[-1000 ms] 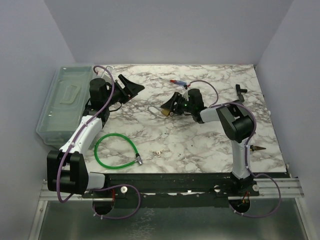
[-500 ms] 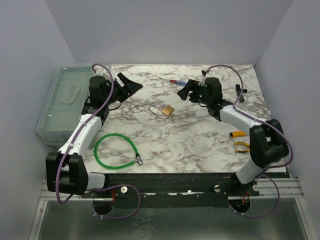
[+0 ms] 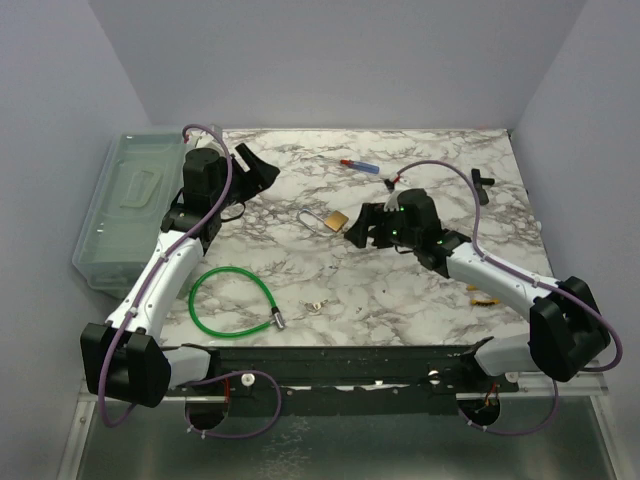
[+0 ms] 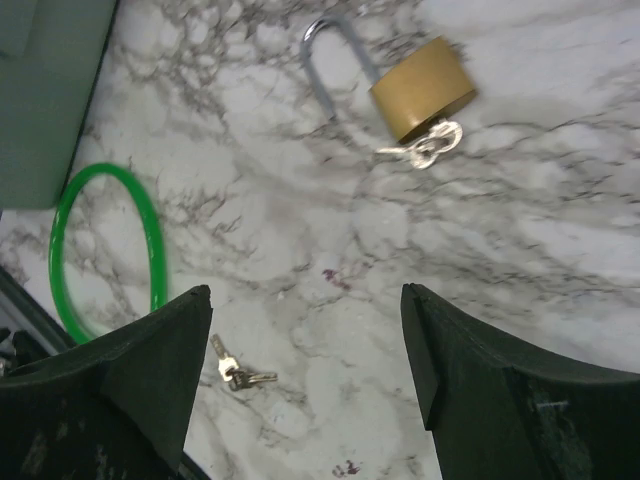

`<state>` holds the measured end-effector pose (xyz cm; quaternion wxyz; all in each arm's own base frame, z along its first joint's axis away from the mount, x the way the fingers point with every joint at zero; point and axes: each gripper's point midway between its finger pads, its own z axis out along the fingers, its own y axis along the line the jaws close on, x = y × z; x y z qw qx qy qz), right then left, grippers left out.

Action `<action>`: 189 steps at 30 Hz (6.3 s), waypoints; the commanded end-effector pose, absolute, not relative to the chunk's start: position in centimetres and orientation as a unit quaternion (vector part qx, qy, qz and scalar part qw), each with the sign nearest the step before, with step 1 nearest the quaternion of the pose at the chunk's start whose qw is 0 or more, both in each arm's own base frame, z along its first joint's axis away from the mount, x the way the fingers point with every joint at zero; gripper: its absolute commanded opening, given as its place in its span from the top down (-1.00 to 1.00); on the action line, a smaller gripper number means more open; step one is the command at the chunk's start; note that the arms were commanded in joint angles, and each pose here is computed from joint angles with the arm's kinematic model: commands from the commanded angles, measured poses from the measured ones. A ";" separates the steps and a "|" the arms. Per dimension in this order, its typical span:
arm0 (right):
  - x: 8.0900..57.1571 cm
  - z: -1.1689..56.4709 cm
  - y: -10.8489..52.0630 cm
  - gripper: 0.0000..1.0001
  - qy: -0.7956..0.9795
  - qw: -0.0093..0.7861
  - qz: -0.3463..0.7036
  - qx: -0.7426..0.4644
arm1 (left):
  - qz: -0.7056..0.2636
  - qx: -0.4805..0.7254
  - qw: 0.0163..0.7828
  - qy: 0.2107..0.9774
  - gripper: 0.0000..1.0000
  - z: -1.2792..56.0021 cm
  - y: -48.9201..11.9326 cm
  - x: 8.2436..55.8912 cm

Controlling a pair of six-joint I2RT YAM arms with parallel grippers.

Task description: Unlock with the key

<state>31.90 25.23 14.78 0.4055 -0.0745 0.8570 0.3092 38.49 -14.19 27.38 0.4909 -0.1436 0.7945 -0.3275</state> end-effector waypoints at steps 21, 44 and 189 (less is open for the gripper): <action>17.8 7.1 45.4 -0.40 0.890 0.288 0.284 -0.212 | -0.037 -0.120 0.501 0.856 -0.92 22.1 -7.2 32.2; 17.3 0.3 46.2 0.81 0.920 0.272 0.164 -0.231 | -0.057 -0.117 0.529 0.838 -0.93 23.9 -7.0 31.2; 16.4 -0.9 34.0 0.99 0.851 0.157 0.039 -0.499 | -0.085 -0.080 0.512 0.851 -0.90 23.0 -8.7 31.1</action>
